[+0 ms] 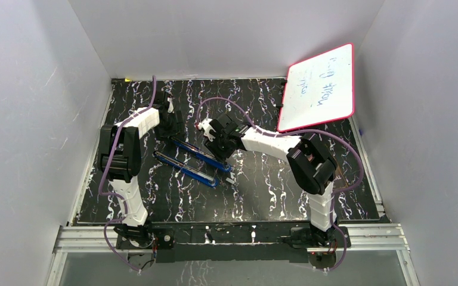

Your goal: Load the staples into the stapler

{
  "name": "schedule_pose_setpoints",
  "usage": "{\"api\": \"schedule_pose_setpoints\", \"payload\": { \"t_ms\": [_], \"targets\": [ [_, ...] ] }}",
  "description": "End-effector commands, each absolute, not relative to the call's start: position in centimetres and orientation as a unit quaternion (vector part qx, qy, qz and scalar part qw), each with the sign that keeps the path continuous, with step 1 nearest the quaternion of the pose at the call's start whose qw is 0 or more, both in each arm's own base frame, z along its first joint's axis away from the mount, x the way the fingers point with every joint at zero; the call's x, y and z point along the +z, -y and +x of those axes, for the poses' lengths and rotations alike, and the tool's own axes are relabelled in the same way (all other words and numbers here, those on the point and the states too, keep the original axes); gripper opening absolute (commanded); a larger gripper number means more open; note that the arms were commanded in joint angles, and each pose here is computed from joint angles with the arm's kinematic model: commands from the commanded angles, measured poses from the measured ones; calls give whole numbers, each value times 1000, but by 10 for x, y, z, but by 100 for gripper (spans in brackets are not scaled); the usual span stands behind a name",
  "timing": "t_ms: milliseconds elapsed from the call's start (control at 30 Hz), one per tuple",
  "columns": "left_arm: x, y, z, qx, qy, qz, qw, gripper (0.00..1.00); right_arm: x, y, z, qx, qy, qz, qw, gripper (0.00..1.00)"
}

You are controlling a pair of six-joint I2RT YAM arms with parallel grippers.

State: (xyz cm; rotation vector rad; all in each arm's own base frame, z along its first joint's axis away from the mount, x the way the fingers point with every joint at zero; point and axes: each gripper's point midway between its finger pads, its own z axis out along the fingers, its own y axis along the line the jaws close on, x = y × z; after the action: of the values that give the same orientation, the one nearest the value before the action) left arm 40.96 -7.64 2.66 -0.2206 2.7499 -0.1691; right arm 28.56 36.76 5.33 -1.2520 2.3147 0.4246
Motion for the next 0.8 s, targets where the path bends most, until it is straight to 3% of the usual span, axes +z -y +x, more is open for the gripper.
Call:
{"api": "schedule_pose_setpoints", "payload": {
  "t_ms": [0,467,767],
  "targets": [
    [32,81,409,-69,-978,-73,182,72,54,-348,271,134,-847,-468,214,47],
    [31,79,409,-64,-978,-73,182,72,66,-337,268,128,-848,-460,230,48],
    [38,78,411,-61,-976,-71,196,72,118,-337,276,177,-809,-411,381,50]
  ]
}}
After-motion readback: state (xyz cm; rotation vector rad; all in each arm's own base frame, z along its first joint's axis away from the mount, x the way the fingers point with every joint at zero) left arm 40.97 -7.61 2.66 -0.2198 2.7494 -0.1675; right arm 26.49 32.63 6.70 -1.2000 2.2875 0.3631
